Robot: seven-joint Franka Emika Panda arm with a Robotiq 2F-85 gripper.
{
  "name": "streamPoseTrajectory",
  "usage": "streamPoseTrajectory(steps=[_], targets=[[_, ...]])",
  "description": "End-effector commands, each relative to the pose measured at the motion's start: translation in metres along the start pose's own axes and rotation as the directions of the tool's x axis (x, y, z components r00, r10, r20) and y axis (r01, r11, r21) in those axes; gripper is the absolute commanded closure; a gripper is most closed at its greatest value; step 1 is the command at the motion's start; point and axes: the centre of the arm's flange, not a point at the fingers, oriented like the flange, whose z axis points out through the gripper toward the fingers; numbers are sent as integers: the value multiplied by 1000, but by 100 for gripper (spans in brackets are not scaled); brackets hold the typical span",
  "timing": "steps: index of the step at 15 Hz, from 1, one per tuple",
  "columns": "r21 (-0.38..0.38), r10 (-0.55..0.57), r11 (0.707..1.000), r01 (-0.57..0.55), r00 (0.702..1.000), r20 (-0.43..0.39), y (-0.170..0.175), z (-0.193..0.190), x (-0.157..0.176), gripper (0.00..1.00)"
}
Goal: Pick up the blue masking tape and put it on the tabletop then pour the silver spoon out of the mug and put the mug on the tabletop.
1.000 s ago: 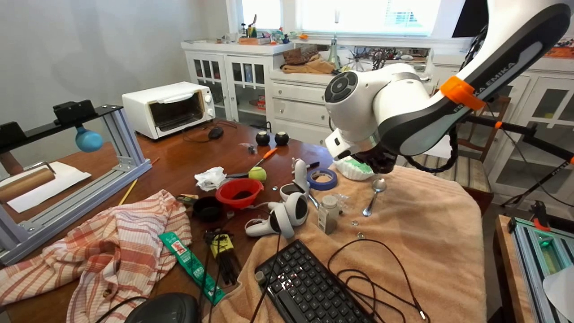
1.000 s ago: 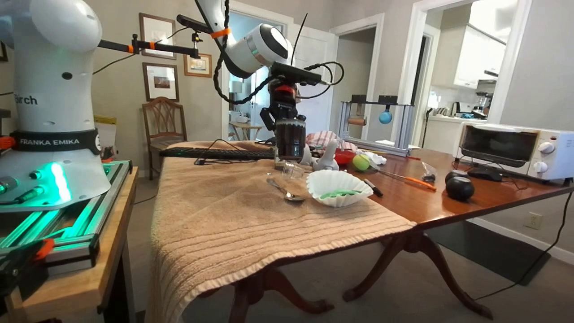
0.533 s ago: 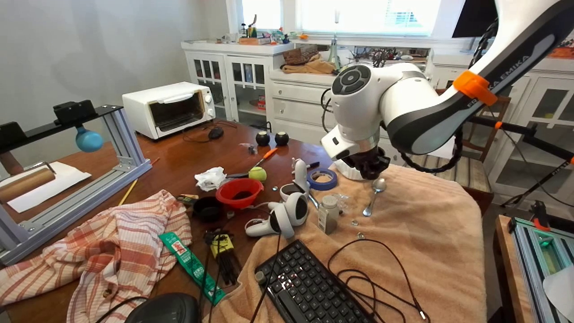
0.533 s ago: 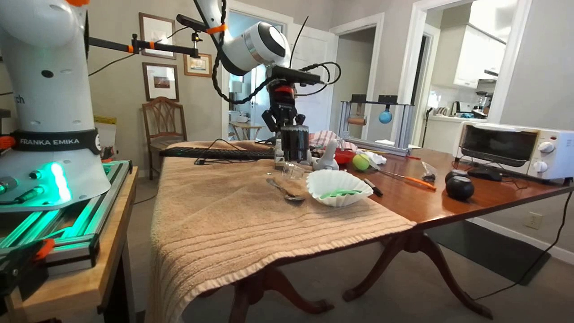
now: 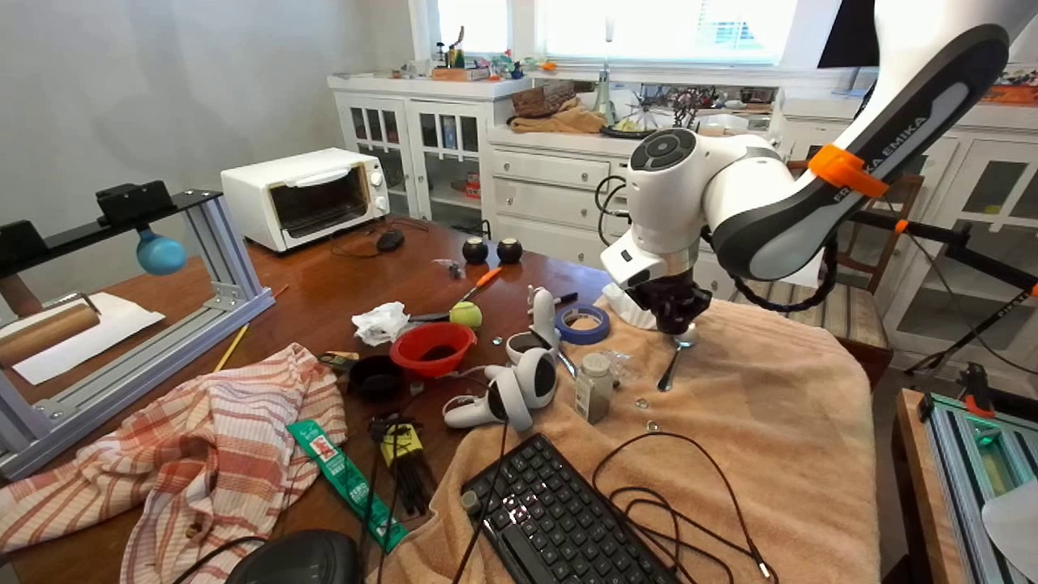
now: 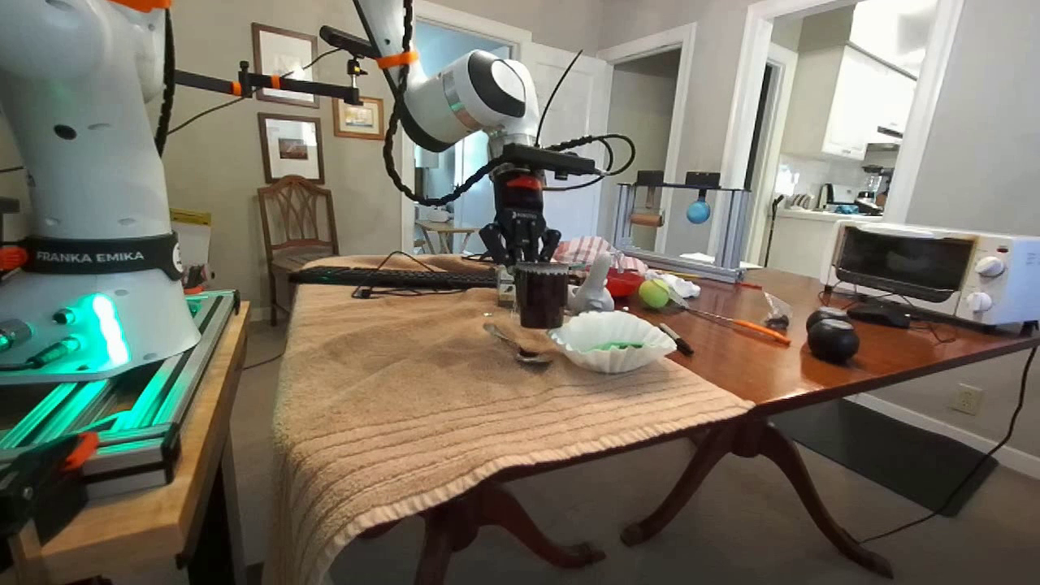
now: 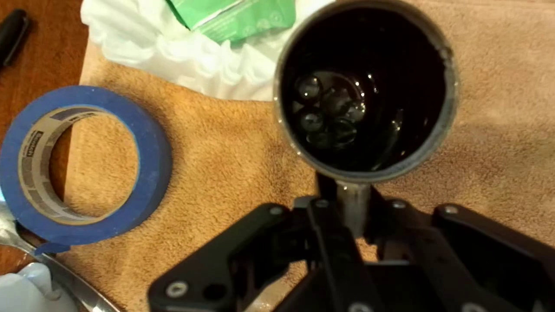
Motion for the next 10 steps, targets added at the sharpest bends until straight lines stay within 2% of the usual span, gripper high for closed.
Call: streamPoseTrajectory(steps=[1,6,10], targets=[[-12,-47,999,46,999,-19,7,2,5,96],[-32,-114,993,113,993,-15,11,-9,28,96],[-47,-168,985,166,985,-42,18,-5,31,96]])
